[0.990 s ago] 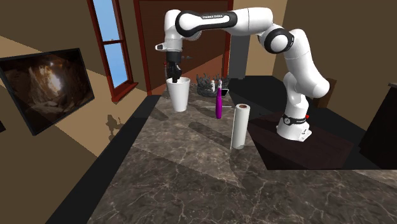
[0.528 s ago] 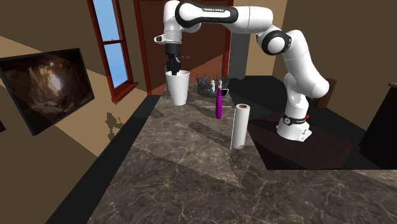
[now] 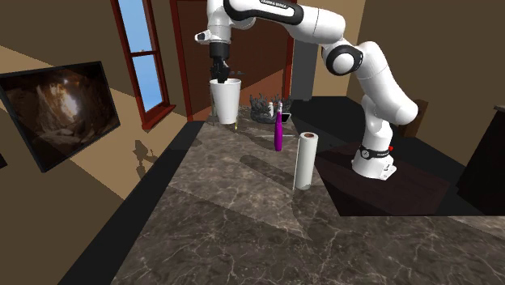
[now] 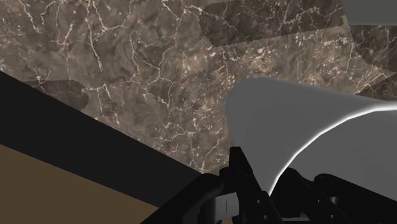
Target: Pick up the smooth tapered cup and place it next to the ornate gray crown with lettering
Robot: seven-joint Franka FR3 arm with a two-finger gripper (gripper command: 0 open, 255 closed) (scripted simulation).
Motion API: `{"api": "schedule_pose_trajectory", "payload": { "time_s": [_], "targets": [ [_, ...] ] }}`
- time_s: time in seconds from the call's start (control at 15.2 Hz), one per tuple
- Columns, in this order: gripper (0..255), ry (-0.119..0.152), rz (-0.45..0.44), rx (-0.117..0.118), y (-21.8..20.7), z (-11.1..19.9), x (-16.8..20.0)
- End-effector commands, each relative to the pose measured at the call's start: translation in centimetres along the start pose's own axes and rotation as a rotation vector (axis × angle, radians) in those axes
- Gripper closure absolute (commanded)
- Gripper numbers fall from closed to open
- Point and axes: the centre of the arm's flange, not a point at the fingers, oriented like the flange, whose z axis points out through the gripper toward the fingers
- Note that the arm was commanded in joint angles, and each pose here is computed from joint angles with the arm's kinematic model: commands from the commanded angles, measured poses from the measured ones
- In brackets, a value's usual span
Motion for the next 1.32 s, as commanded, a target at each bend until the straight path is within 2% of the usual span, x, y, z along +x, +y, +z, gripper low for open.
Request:
{"api": "schedule_pose_trajectory", "payload": {
  "time_s": [0.0, 0.07, 1.25],
  "targets": [
    [255, 0.000, 0.000, 0.000, -0.2, -1.1, 0.1],
    [255, 0.000, 0.000, 0.000, -0.2, -1.4, 0.2],
    [255, 0.000, 0.000, 0.000, 9.4, -6.9, -20.9]
  ]
}}
